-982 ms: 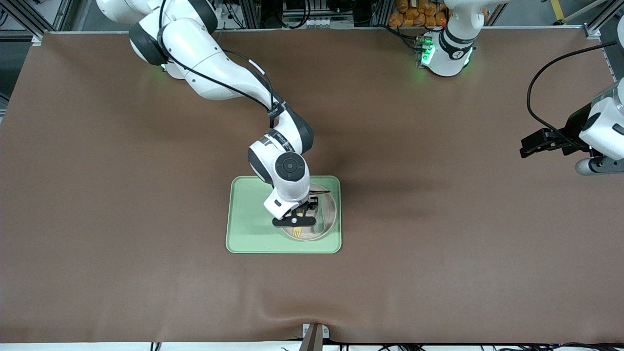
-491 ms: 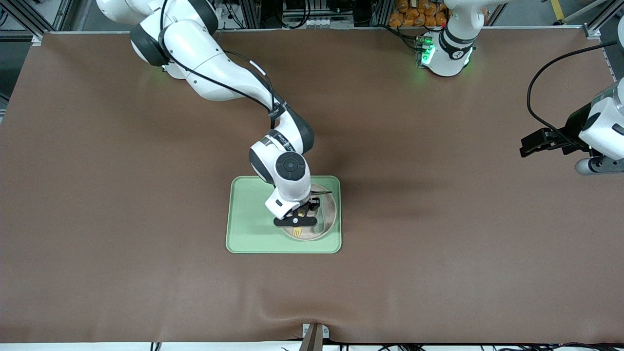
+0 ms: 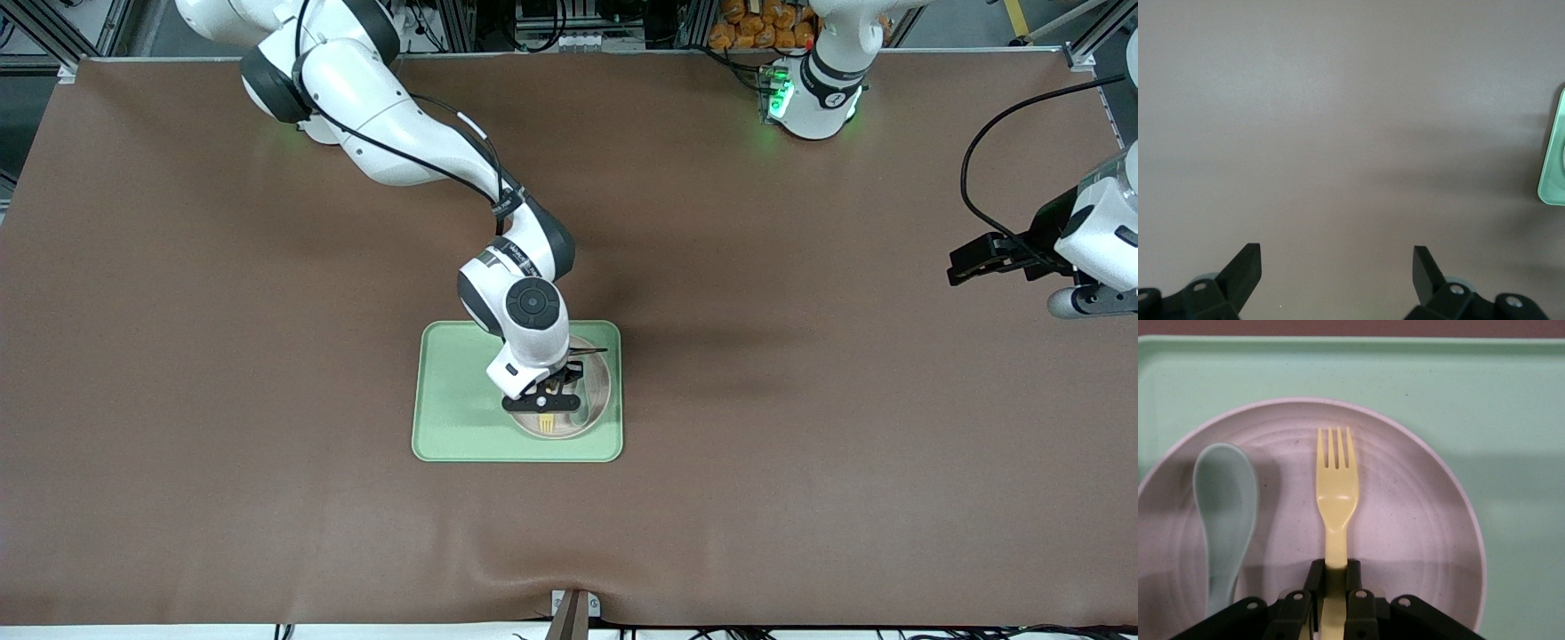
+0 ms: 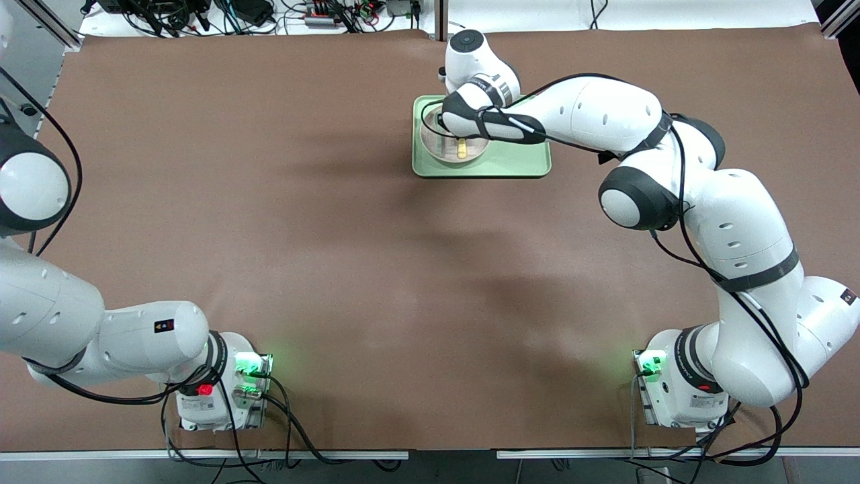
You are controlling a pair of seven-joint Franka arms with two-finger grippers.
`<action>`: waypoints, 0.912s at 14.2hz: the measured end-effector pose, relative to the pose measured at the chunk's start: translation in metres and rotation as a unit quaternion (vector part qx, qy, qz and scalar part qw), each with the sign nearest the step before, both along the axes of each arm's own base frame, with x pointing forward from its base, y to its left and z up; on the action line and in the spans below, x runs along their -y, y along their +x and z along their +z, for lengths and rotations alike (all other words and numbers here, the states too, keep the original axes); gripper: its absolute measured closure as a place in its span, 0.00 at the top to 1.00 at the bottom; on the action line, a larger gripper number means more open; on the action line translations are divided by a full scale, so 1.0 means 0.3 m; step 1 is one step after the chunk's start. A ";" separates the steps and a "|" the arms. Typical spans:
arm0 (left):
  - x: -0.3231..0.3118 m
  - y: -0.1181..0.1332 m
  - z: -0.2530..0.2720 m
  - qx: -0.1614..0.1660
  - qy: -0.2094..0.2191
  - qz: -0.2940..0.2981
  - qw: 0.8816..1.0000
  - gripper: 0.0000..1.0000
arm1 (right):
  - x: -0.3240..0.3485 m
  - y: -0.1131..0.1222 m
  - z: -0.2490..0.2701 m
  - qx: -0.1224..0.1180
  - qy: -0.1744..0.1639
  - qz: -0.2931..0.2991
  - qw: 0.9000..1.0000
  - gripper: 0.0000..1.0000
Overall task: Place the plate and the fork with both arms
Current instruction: 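Lift the fork with the right gripper and move it beside the plate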
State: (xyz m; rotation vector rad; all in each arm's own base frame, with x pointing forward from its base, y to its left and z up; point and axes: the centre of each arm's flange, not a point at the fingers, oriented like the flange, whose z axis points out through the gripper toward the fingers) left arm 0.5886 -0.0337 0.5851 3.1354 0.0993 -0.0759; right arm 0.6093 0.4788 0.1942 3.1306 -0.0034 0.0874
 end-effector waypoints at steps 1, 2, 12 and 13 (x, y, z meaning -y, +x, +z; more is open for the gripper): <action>0.000 0.000 0.000 0.000 0.000 0.000 1.000 1.00 | -0.001 0.000 0.006 -0.007 0.004 -0.006 1.000 0.17; 0.000 0.000 0.000 0.000 0.000 0.000 1.000 1.00 | -0.004 0.002 0.018 -0.014 0.011 -0.012 1.000 0.17; 0.001 0.000 -0.002 -0.001 0.000 0.000 1.000 1.00 | 0.265 0.232 0.237 -0.018 0.040 -0.028 0.999 0.17; 0.001 0.000 -0.002 -0.001 0.000 0.000 1.000 1.00 | 0.306 0.249 0.232 -0.024 0.036 -0.026 0.999 0.17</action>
